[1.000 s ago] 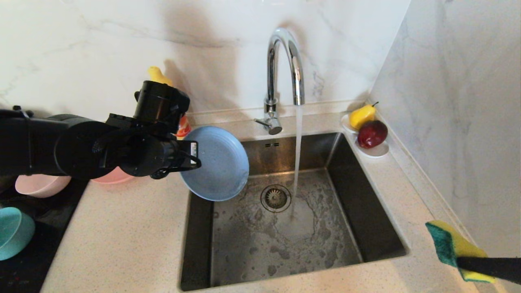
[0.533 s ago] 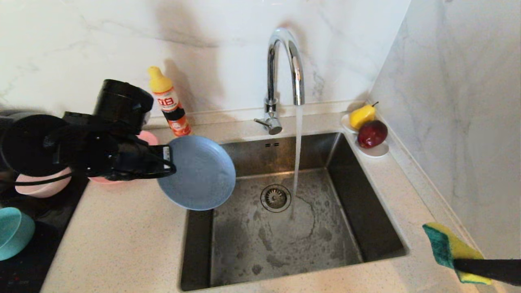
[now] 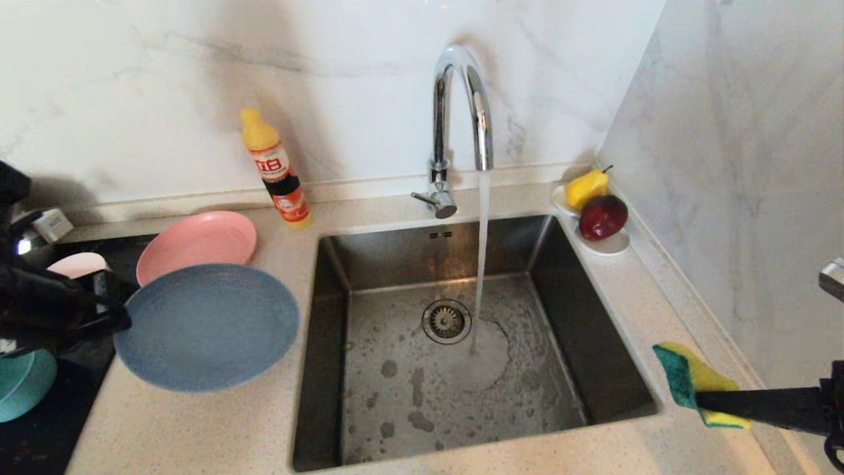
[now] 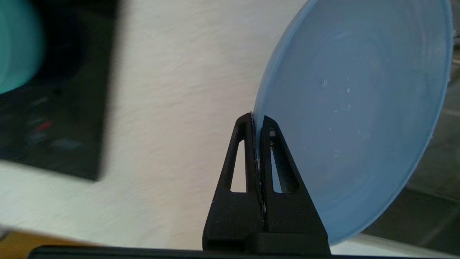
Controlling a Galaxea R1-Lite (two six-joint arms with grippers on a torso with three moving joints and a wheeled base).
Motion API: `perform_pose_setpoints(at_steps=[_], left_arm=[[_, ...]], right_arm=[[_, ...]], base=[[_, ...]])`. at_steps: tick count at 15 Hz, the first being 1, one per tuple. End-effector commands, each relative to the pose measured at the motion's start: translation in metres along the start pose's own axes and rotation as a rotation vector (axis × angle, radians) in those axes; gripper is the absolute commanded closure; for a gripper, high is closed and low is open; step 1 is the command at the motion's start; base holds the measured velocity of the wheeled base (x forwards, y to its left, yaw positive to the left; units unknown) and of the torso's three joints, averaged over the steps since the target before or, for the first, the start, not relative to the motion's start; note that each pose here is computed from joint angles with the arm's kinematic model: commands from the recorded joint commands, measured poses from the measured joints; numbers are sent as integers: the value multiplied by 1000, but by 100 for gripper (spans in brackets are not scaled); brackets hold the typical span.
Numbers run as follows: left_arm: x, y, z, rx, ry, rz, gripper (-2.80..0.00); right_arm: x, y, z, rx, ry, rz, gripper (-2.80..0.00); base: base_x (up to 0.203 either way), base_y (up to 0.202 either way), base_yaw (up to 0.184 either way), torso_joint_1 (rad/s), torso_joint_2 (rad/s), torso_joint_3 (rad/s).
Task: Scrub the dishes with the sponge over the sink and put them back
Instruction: Place the plate on the table
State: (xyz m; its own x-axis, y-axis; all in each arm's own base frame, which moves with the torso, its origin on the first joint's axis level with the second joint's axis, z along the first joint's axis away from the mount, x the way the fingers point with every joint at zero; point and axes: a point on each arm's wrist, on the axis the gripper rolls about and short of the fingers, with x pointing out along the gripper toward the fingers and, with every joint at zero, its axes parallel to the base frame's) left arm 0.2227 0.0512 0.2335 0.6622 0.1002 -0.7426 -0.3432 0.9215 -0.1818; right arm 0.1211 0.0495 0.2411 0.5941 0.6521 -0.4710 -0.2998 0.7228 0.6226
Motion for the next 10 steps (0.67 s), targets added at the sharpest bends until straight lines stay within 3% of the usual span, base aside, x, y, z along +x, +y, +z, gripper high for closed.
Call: perform_pose_setpoints(at_steps=[1,4,8,10], left_arm=[[-5,22,-14,-27,-11,2,0],[10,42,-25,-33,-5,12,0],[39,68,-22,-107,13,63,0],[48,80,-19,-139,3,40,0]], right_arm=[[12,-6,4,23,28,-18,0],[16,-7,7,23,22,-17,0],[20,-12,12,45,32,-1,0],[21,-14,15,48,25,12,0]], base=[[0,0,0,0,0,0],[0,0,0,0,0,0],[0,0,0,0,0,0],[0,0,0,0,0,0]])
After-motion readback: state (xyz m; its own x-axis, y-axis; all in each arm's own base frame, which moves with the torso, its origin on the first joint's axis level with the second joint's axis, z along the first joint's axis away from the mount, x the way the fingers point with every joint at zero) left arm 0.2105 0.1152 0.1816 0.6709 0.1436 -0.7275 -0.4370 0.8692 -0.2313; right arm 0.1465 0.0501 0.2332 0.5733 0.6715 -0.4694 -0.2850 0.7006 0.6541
